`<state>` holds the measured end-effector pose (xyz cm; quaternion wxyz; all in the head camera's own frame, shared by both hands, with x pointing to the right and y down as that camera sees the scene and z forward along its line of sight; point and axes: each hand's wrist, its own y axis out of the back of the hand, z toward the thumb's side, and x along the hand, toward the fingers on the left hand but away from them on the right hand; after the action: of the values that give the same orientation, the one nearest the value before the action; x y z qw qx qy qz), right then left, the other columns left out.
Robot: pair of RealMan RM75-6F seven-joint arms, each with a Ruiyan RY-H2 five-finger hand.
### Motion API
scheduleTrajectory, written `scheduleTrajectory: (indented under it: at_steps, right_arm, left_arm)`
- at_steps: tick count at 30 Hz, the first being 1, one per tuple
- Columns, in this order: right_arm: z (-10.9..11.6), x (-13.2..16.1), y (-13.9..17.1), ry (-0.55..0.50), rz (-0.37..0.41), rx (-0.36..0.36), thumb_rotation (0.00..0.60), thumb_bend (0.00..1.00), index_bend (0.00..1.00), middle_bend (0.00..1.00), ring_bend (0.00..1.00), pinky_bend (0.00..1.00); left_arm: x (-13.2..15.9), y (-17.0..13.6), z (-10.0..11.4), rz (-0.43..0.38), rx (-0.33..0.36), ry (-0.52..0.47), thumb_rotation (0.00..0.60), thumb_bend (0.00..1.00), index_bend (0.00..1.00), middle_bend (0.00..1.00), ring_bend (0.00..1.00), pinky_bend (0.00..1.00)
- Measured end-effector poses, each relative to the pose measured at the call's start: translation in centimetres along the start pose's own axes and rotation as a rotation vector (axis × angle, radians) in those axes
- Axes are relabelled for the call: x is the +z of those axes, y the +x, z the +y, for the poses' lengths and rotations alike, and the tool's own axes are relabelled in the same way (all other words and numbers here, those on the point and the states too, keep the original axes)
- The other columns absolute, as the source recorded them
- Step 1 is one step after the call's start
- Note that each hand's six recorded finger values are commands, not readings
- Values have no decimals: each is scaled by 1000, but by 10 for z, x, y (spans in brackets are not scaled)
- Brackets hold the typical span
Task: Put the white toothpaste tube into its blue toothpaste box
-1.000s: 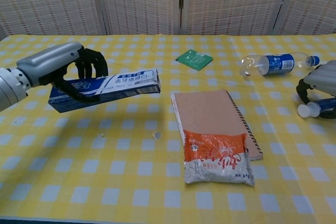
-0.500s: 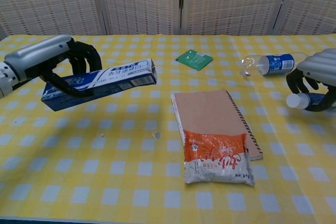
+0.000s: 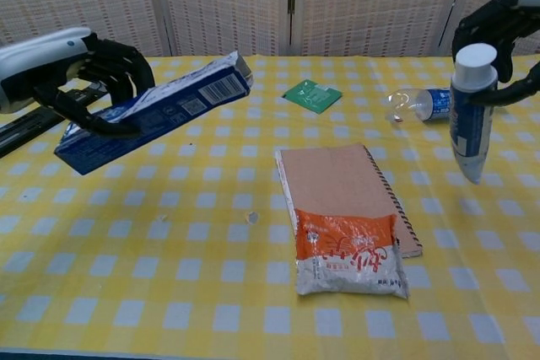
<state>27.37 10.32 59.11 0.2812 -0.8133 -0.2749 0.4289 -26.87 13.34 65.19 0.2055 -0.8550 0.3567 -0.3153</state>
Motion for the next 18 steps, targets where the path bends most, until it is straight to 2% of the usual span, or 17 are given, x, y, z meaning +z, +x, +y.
scheduleTrajectory:
  at_steps: [6, 11, 16, 18]
  right_arm:
    - [23, 29, -7, -185, 66, -51, 600, 295, 773, 675, 603, 531]
    - [49, 60, -19, -428, 151, -104, 600, 295, 772, 675, 607, 531]
    - [73, 96, -32, -672, 258, -125, 600, 296, 773, 676, 607, 531]
    - [82, 110, -35, -733, 303, -131, 600, 296, 773, 675, 605, 531]
  left_arm:
    - [1, -7, -1, 0, -18, -51, 600, 257, 499, 618, 510, 496]
    - [6, -9, -2, -8, -30, -132, 600, 256, 498, 618, 510, 496]
    - [16, -7, -6, -38, -43, -223, 600, 256, 498, 617, 509, 496]
    - [18, -6, -9, -46, -45, -233, 600, 255, 498, 618, 506, 493]
